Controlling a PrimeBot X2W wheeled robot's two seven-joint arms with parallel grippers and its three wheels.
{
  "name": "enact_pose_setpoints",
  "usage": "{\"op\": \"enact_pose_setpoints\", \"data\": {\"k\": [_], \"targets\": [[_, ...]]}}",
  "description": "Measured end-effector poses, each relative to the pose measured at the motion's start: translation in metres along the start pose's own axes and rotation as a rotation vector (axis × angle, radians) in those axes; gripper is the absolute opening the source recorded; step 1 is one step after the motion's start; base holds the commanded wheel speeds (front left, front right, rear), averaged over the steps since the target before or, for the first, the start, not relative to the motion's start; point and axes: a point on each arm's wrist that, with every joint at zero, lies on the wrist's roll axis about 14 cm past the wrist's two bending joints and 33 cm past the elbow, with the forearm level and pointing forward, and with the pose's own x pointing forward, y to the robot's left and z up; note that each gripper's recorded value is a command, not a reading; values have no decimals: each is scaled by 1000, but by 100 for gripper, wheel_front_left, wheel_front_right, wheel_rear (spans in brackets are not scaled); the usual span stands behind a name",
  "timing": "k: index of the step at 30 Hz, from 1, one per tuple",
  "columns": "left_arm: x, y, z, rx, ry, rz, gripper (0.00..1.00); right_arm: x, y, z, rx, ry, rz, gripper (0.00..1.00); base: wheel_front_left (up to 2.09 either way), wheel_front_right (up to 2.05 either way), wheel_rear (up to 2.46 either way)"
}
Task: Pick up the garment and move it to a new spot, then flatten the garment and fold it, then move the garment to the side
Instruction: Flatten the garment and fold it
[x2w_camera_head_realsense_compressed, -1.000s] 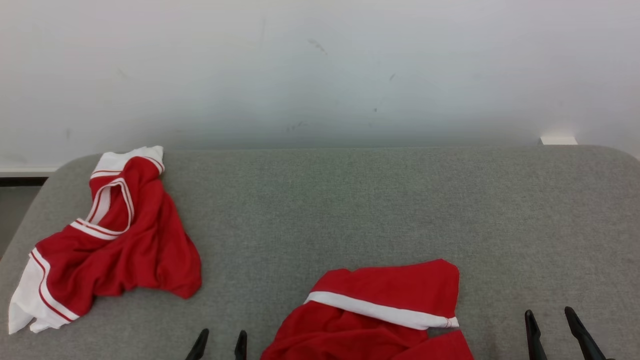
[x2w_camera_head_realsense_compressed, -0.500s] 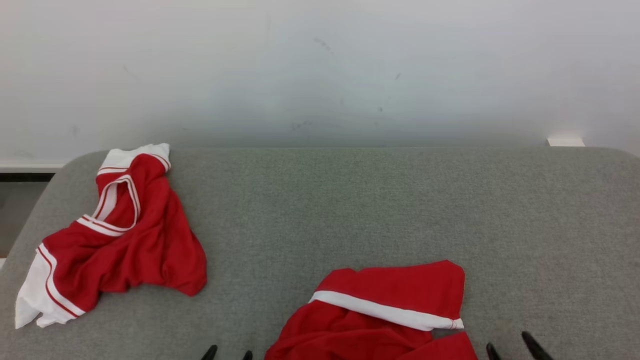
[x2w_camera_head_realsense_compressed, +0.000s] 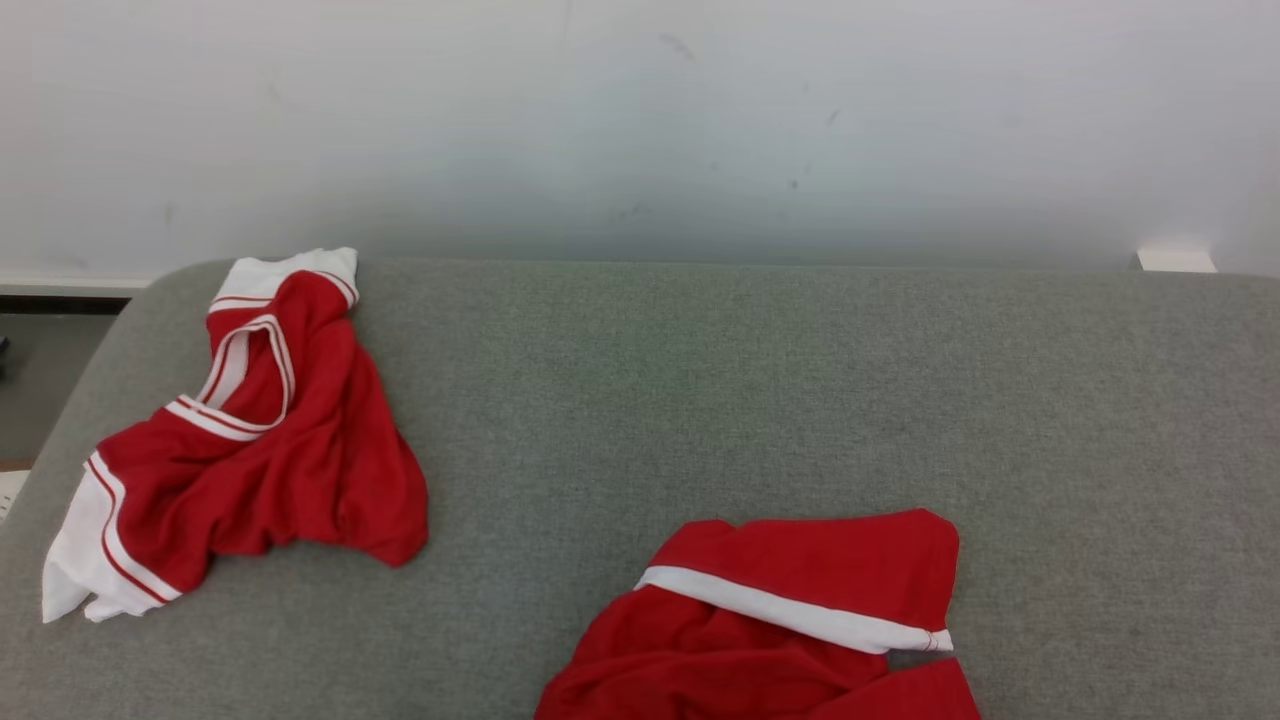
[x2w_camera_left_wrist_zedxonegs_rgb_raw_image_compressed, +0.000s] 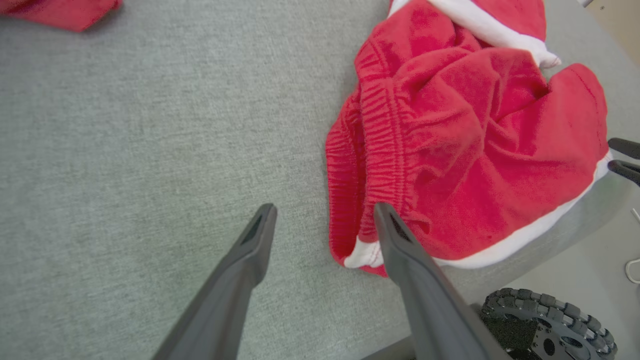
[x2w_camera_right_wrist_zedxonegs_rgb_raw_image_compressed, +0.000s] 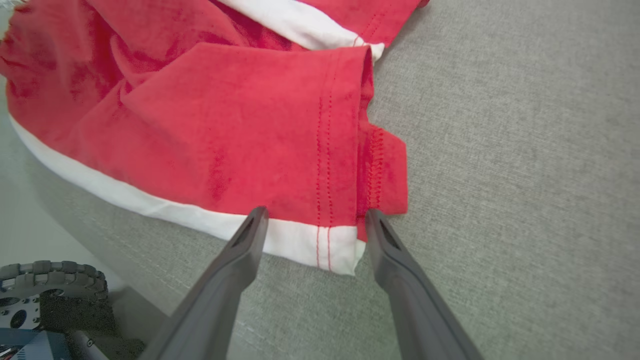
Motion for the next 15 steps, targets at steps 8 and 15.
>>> {"op": "enact_pose_setpoints", "data": {"k": [8,15], "targets": [[5,-8,-24,-20,120,-59,100,8,4,-14,14,85,30,100,0,0,0],[3,-11,-42,-31,202,-87,100,5,3,-21,0,133,51,100,0,0,0]]}}
